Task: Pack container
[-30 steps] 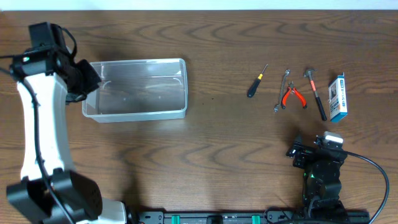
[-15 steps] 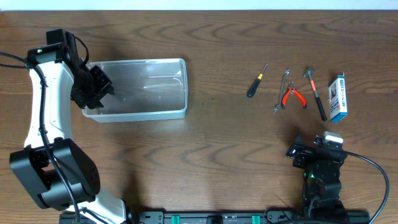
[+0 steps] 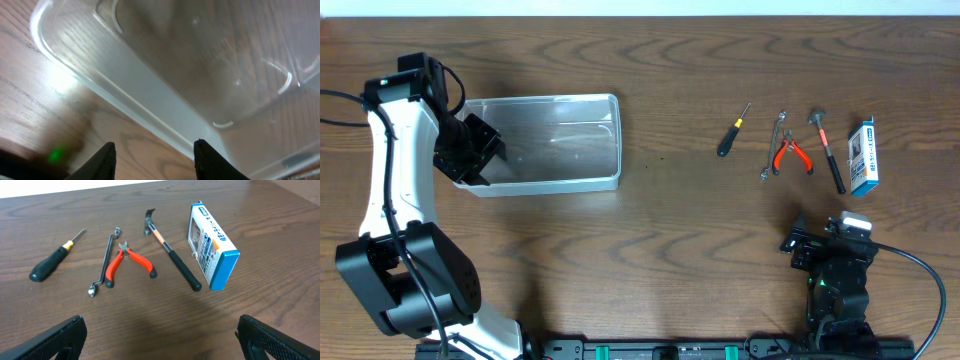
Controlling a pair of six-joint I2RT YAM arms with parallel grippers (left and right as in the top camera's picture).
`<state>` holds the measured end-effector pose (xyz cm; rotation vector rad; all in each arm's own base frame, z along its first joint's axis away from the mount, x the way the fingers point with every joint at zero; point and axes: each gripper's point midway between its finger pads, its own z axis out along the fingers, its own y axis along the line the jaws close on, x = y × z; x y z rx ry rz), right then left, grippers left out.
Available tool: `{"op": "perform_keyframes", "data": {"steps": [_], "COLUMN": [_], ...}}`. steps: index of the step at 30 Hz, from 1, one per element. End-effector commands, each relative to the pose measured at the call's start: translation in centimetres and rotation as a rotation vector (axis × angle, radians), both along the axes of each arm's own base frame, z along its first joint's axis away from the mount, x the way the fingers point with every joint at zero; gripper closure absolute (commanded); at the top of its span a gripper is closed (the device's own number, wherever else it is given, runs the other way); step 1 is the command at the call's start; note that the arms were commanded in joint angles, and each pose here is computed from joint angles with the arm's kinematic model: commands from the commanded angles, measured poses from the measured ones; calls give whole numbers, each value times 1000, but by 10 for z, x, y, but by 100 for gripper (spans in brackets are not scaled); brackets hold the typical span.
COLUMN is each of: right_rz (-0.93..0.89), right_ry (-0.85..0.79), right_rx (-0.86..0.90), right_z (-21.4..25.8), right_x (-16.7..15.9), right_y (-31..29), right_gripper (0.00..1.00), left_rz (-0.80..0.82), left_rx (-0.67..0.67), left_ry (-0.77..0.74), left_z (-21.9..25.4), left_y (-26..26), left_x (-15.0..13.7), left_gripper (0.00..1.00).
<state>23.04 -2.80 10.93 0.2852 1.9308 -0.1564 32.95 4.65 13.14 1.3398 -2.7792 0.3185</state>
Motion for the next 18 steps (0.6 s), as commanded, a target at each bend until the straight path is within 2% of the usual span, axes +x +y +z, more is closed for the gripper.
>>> {"op": "perform_keyframes", "data": {"steps": [1,9,10,11,13,14,18], "right_rz": [1,1,1,1,1,1,1], "right_ry": [-1,0,0,-1,-1,0,0], "right_rx": [11,11,11,11,11,11,11], "right_z": [-1,-1,-1,-1,-1,-1,-1], "right_x": [0,0,0,0,0,0,0], "right_y": [1,2,2,1,1,2,2], "right_gripper": [1,1,1,1,1,1,1], "left_rz": [60,87,88,91,99,103,112], "left_rx": [15,14,15,16,16,15,15], "left_ry": [53,52,46,43,44,47,51], "left_z": [-12,-38,-42,-45,-50,-53,-61], "left_y": [4,4,4,4,4,3,3], "left_x": [-9,-10,-9,-8,-9,-10,-12], "left_gripper": [57,57,48,46,45,41,41]}}
